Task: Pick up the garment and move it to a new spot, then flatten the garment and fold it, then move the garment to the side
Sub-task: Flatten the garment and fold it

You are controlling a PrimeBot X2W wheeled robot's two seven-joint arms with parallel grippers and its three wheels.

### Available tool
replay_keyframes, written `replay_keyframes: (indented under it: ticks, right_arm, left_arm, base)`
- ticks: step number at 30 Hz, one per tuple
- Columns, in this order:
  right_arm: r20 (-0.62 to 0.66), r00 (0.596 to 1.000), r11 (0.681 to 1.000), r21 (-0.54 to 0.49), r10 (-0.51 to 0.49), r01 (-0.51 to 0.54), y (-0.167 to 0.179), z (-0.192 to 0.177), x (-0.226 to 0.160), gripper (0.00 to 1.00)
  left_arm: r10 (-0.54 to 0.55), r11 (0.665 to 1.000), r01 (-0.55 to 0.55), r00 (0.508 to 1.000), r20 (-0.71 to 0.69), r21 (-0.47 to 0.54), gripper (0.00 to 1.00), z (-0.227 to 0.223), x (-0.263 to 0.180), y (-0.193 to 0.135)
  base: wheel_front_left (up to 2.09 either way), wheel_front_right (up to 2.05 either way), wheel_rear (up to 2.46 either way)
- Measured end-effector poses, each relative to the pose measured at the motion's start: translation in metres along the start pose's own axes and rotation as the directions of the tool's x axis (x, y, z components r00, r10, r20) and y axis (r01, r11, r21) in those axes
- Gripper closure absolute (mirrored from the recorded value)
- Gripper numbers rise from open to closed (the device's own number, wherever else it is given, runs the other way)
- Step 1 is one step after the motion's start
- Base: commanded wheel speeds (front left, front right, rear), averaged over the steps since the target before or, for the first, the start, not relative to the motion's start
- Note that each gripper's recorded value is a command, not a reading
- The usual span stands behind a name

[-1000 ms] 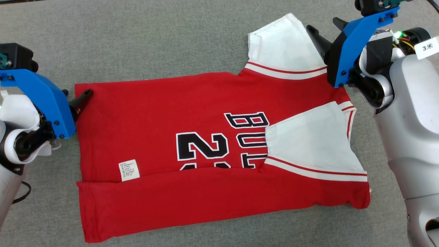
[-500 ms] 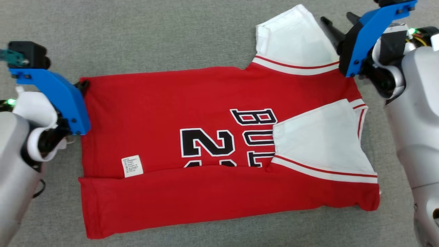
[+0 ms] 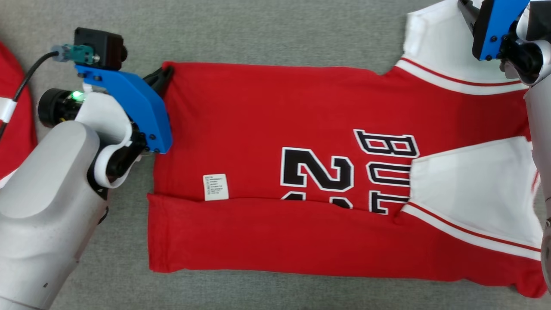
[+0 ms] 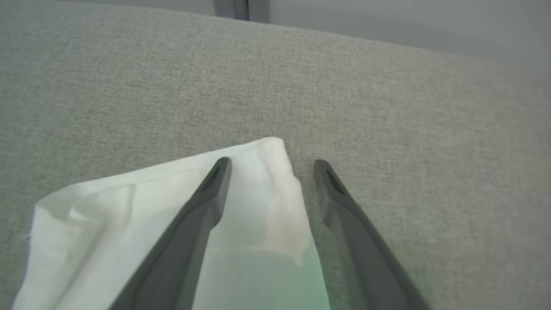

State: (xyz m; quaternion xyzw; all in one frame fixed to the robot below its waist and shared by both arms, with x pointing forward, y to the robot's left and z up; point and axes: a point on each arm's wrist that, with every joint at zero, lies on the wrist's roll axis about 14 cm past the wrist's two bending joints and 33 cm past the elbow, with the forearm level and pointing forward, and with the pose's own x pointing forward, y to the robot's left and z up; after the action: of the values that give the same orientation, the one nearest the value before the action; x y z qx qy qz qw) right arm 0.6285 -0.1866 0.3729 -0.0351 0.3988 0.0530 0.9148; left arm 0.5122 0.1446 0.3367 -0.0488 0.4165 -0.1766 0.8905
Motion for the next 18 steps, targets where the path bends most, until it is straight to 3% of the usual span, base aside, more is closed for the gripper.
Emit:
replay_keyframes:
  ticks: [4, 5, 6, 7, 18]
  right_arm:
    - [-0.046, 0.999, 0.999, -0.037, 0.008, -0.010, 0.013, -0.006, 0.017, 0.00]
    - [-0.055, 0.998, 0.999, -0.039, 0.009, -0.011, 0.015, -0.007, 0.019, 0.29]
    - [-0.061, 0.998, 0.999, -0.036, 0.011, -0.014, 0.016, -0.008, 0.022, 0.71]
    - [-0.061, 0.998, 0.999, -0.036, 0.012, -0.014, 0.017, -0.008, 0.023, 1.00]
    - [0.131, 0.991, 0.999, 0.028, 0.038, -0.042, 0.018, 0.021, -0.001, 1.00]
  left_arm:
    - [-0.013, 1.000, 0.013, 1.000, 0.029, -0.011, 1.00, 0.000, 0.001, -0.001]
    - [-0.014, 1.000, 0.015, 0.999, 0.037, -0.020, 1.00, 0.000, 0.001, -0.001]
    - [-0.017, 0.999, 0.018, 0.999, 0.040, -0.026, 1.00, -0.001, 0.002, -0.001]
    - [-0.014, 1.000, 0.016, 0.999, 0.046, -0.027, 1.00, -0.001, 0.002, 0.000]
    - [0.036, 0.998, -0.027, 0.981, 0.189, -0.048, 1.00, 0.014, -0.002, 0.003]
  base:
    - [0.00, 0.00, 0.00]
    - [0.00, 0.00, 0.00]
    - [0.00, 0.00, 0.00]
    - [0.00, 0.00, 0.00]
    - [0.00, 0.00, 0.00]
